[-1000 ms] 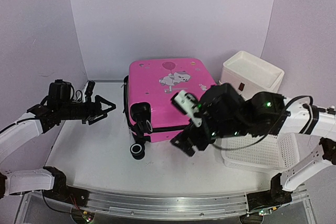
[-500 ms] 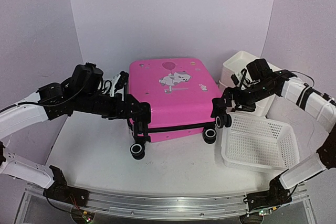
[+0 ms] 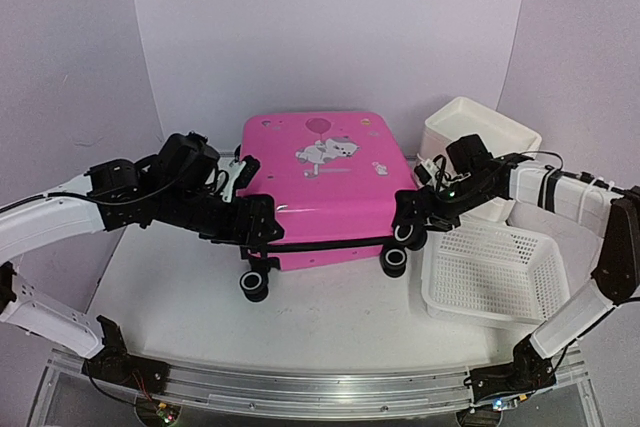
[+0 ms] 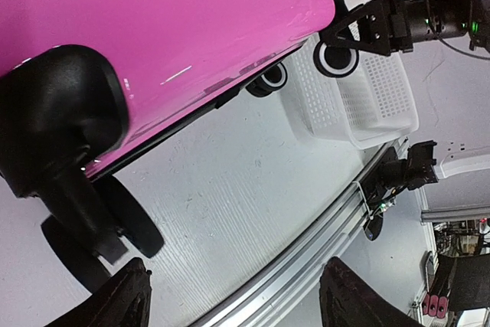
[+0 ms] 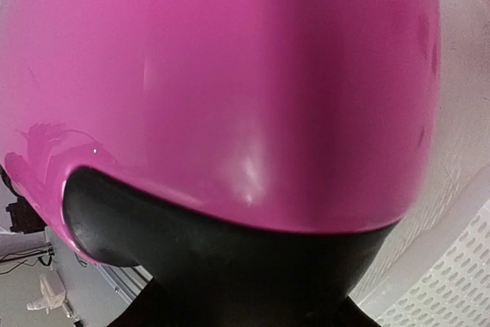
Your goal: Open, take out, and arrange the luggage
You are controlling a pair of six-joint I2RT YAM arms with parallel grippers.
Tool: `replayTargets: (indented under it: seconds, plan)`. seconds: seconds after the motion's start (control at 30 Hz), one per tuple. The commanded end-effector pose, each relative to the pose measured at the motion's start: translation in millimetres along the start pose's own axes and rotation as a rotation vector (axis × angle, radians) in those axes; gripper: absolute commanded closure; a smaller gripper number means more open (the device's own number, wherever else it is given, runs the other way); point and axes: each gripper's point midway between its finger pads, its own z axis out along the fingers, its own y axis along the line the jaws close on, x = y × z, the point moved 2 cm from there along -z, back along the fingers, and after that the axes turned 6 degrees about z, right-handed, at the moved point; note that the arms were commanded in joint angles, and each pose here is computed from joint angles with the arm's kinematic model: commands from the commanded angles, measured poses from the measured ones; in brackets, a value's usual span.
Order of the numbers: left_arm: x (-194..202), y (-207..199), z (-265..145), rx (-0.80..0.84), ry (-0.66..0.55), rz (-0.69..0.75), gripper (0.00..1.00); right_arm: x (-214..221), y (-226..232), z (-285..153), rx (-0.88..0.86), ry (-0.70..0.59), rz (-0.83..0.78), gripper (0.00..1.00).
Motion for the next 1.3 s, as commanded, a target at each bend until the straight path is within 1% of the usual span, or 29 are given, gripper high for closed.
replayTargets:
  seconds: [0.0, 0.07, 0.1, 0.13, 0.17, 0.2, 0.23, 0.3, 0.4, 0.43, 0.47, 0.5, 0.53, 0.57, 0.67, 0.73, 0.8, 0.87, 0.9, 1.0, 1.1, 1.17, 1.27]
  plan:
    - [-6, 3, -48, -0.072, -0.052, -0.002, 0.25, 16, 72, 24, -0.026, -0.131, -0.12, 0.52]
    - [-4, 22, -64, -0.2, -0.063, -0.025, 0.25, 26, 87, 37, 0.042, -0.249, -0.091, 0.52]
    - [-2, 31, -72, -0.246, -0.078, -0.036, 0.24, 41, 101, 46, 0.063, -0.295, -0.095, 0.51]
    - [2, 41, -78, -0.289, -0.092, -0.052, 0.21, 44, 118, 53, 0.046, -0.374, -0.101, 0.49]
    - [4, 52, -86, -0.331, -0.113, -0.079, 0.19, 54, 135, 65, 0.032, -0.41, -0.127, 0.49]
    - [6, 61, -92, -0.357, -0.134, -0.111, 0.18, 66, 155, 79, 0.013, -0.403, -0.163, 0.47]
    - [9, 70, -98, -0.373, -0.156, -0.147, 0.16, 71, 188, 92, -0.039, -0.374, -0.201, 0.45]
    - [14, 82, -105, -0.382, -0.18, -0.192, 0.13, 96, 237, 120, -0.139, -0.24, -0.301, 0.37]
    - [24, 87, -101, -0.36, -0.156, -0.213, 0.13, 123, 267, 135, -0.205, -0.09, -0.416, 0.29]
    - [28, 88, -98, -0.356, -0.144, -0.223, 0.13, 130, 271, 133, -0.225, -0.043, -0.452, 0.24]
    - [32, 89, -95, -0.35, -0.138, -0.238, 0.13, 138, 273, 129, -0.241, 0.006, -0.5, 0.16]
    - [35, 89, -90, -0.331, -0.129, -0.251, 0.13, 147, 273, 124, -0.254, 0.064, -0.551, 0.05]
    - [39, 89, -83, -0.309, -0.124, -0.26, 0.13, 157, 270, 116, -0.259, 0.125, -0.608, 0.02]
    - [43, 90, -76, -0.293, -0.121, -0.269, 0.13, 161, 264, 102, -0.24, 0.157, -0.659, 0.02]
    - [48, 95, -62, -0.285, -0.118, -0.284, 0.13, 162, 236, 67, -0.162, 0.147, -0.747, 0.02]
    - [51, 103, -54, -0.314, -0.109, -0.293, 0.14, 143, 213, 43, -0.049, 0.071, -0.778, 0.02]
    - [53, 111, -45, -0.33, -0.109, -0.312, 0.14, 112, 192, 21, 0.018, -0.002, -0.746, 0.02]
    - [54, 115, -33, -0.307, -0.116, -0.338, 0.13, 78, 173, 4, 0.047, -0.069, -0.675, 0.02]
    - [49, 114, -27, -0.273, -0.142, -0.345, 0.11, 60, 166, -3, 0.045, -0.098, -0.635, 0.02]
    - [48, 112, -14, -0.204, -0.156, -0.387, 0.07, -4, 152, -18, 0.074, -0.206, -0.5, 0.02]
    - [50, 117, -2, -0.195, -0.156, -0.439, 0.05, -65, 147, -21, 0.086, -0.292, -0.417, 0.02]
    - [48, 121, 3, -0.185, -0.189, -0.474, 0.04, -105, 142, -18, 0.099, -0.341, -0.352, 0.02]
    - [44, 131, 10, -0.143, -0.224, -0.513, 0.07, -160, 132, 1, 0.069, -0.369, -0.254, 0.02]
